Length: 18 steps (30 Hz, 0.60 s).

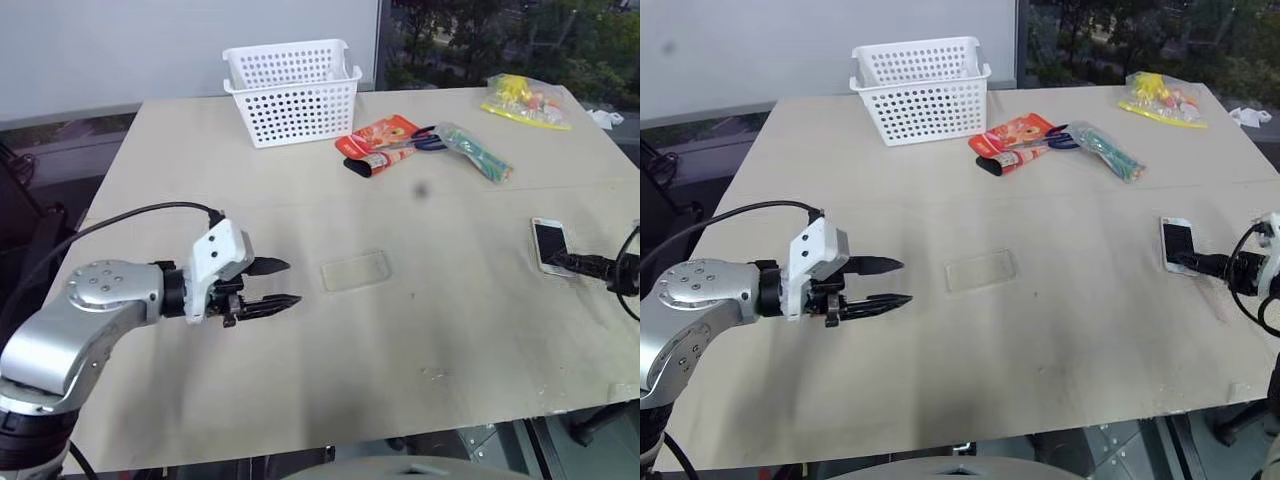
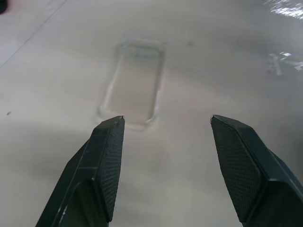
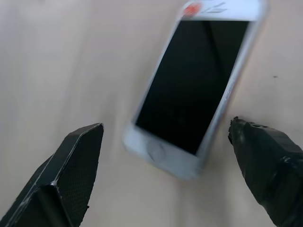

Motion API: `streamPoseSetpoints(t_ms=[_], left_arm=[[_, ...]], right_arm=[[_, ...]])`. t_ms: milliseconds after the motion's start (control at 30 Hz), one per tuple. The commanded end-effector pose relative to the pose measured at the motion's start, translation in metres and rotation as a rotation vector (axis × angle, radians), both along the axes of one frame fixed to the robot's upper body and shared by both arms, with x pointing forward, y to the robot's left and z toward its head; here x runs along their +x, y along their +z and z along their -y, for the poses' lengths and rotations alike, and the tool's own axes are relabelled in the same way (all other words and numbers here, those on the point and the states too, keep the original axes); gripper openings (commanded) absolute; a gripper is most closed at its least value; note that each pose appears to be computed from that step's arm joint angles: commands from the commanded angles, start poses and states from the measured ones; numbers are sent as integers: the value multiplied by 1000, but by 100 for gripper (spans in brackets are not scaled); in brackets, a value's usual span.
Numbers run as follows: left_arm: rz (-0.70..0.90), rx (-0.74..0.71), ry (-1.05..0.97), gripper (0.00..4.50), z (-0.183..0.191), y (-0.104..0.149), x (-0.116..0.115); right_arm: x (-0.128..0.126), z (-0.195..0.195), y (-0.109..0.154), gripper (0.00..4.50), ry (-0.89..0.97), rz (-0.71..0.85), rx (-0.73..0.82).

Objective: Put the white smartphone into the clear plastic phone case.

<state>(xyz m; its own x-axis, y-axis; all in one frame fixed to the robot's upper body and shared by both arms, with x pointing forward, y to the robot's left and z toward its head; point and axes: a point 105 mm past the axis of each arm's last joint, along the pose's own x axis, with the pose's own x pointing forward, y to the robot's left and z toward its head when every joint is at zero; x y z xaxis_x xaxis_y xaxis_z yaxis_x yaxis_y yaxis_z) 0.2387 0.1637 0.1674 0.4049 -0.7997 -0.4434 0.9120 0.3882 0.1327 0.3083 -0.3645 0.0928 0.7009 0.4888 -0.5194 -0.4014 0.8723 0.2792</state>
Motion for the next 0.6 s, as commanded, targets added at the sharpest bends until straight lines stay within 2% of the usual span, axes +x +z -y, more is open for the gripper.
streamPoseSetpoints(t_ms=[33,133,267,367,500,600], left_arm=[[25,-16,-48,293,10,7,-2],[32,-41,-73,293,17,9,0],[44,-73,-87,293,24,12,2],[61,-123,-94,293,30,18,5],[93,-181,-120,293,39,27,6],[110,-216,-133,293,44,32,7]], right_arm=[[-7,2,-23,450,37,-51,-161],[8,-2,-26,450,-46,1,-229],[26,-26,-22,450,-167,61,-180],[23,-48,-27,450,-195,56,-181],[17,-57,-41,450,-314,18,-223],[12,-63,-48,450,-330,2,-263]])
